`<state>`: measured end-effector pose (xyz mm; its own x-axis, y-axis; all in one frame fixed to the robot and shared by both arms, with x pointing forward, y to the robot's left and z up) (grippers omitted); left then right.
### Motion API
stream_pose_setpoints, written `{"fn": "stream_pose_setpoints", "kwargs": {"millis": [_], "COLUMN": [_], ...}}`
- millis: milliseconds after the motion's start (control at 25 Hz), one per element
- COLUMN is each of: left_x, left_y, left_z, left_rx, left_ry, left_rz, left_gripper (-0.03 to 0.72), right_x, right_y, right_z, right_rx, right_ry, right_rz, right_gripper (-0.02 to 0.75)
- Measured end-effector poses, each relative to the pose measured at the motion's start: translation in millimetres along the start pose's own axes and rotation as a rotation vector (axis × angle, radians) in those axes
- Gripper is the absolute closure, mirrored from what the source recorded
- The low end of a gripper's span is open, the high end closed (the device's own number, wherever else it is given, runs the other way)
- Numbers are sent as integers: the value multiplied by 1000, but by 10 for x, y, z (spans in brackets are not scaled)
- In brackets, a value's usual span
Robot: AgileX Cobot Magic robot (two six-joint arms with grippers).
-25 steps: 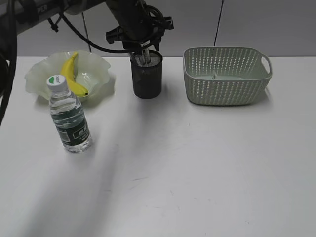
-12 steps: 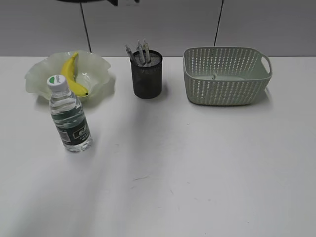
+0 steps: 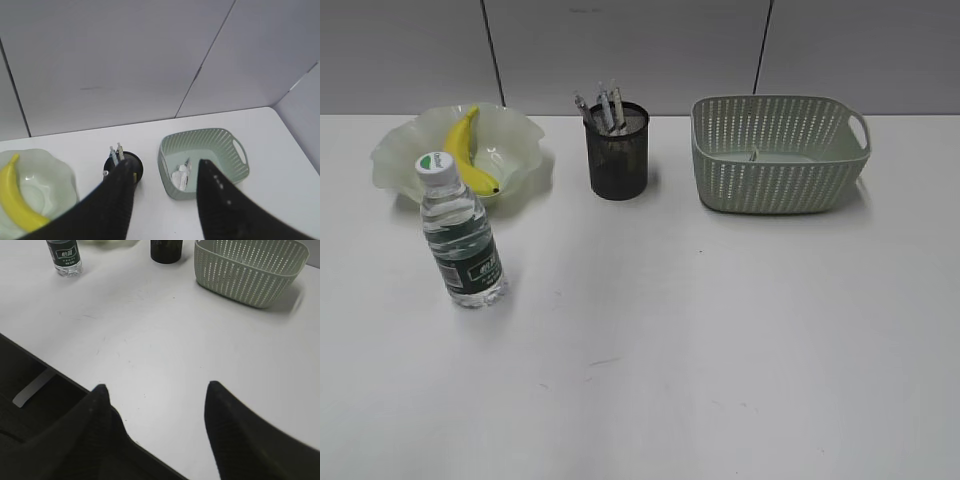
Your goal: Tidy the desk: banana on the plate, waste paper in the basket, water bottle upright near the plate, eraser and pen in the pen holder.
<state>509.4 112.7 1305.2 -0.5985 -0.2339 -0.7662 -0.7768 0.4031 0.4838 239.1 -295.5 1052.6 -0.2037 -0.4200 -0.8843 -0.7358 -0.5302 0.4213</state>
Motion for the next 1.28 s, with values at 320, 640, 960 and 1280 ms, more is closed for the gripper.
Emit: {"fn": "stream_pose_setpoints", "kwargs": {"millis": [320, 640, 960, 1280], "left_x": [576, 1497, 2487, 3023], "left_y": [767, 1543, 1783, 1590], "left_z": [331, 1248, 1987, 2175], "left_rx": [-3, -43, 17, 179], "left_ry": [-68, -84, -157, -325], "left_rz": [98, 120, 111, 70], "left_gripper": [375, 375, 375, 375], "right_x": [0, 0, 0, -1], "right_y": [0, 0, 0, 0], "right_z": [0, 0, 0, 0], "right_rx": [0, 0, 0, 0], "right_ry": [0, 0, 0, 0], "right_rz": [0, 0, 0, -1], "right_gripper": [265, 265, 265, 265]}}
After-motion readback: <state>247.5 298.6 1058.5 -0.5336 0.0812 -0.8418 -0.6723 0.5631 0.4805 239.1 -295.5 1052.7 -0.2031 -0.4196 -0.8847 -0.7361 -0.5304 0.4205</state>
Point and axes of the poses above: a point on each arm's last joint axis where the gripper is mounted, y pointing back along that axis away from the gripper, z along the wrist's bending axis when the last joint is at zero, x = y × z, the point moved 1 cm from there along -y, pointing out along that axis toward the gripper, and after that the axes turned 12 degrees about y, right-handed, at the moved point
